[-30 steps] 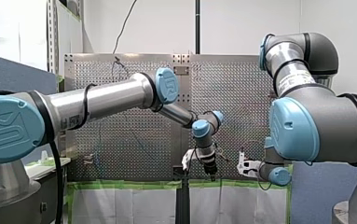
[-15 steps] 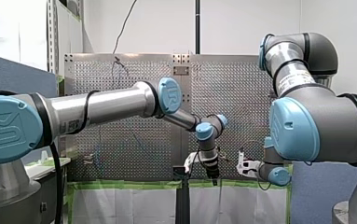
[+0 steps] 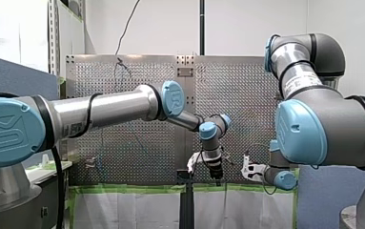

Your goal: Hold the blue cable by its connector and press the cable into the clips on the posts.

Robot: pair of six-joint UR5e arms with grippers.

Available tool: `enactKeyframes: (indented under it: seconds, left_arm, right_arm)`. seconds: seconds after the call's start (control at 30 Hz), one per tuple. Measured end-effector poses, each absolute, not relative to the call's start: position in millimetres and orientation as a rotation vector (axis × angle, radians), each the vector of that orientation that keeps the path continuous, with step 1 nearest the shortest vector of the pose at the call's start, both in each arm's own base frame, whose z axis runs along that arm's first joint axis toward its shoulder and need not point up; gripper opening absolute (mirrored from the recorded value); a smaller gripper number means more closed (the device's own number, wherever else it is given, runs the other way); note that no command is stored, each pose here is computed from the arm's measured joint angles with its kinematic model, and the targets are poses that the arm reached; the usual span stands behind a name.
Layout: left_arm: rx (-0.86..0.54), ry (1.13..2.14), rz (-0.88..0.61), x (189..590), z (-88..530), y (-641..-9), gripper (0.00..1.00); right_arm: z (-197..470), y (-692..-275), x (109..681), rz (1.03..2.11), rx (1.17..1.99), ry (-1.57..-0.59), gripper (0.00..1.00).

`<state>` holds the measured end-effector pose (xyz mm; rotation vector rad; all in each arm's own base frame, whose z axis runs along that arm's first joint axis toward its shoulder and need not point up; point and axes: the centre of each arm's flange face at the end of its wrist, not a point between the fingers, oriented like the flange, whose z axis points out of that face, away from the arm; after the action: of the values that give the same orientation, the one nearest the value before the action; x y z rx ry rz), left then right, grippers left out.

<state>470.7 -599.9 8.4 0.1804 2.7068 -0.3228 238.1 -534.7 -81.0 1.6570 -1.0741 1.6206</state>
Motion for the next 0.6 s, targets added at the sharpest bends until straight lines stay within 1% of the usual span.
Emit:
enactKeyframes:
  seconds: [0.23, 0.6]
  left_arm:
    - [0.153, 2.682, -0.357, 480, 9, -599, 1.0]
    - [0.133, 2.683, -0.373, 484, 3, -597, 1.0]
  right_arm:
    - [-81, -534, 240, 1.623, 1.659, -1.071, 0.0]
    - [-81, -534, 241, 1.624, 1.662, -1.07, 0.0]
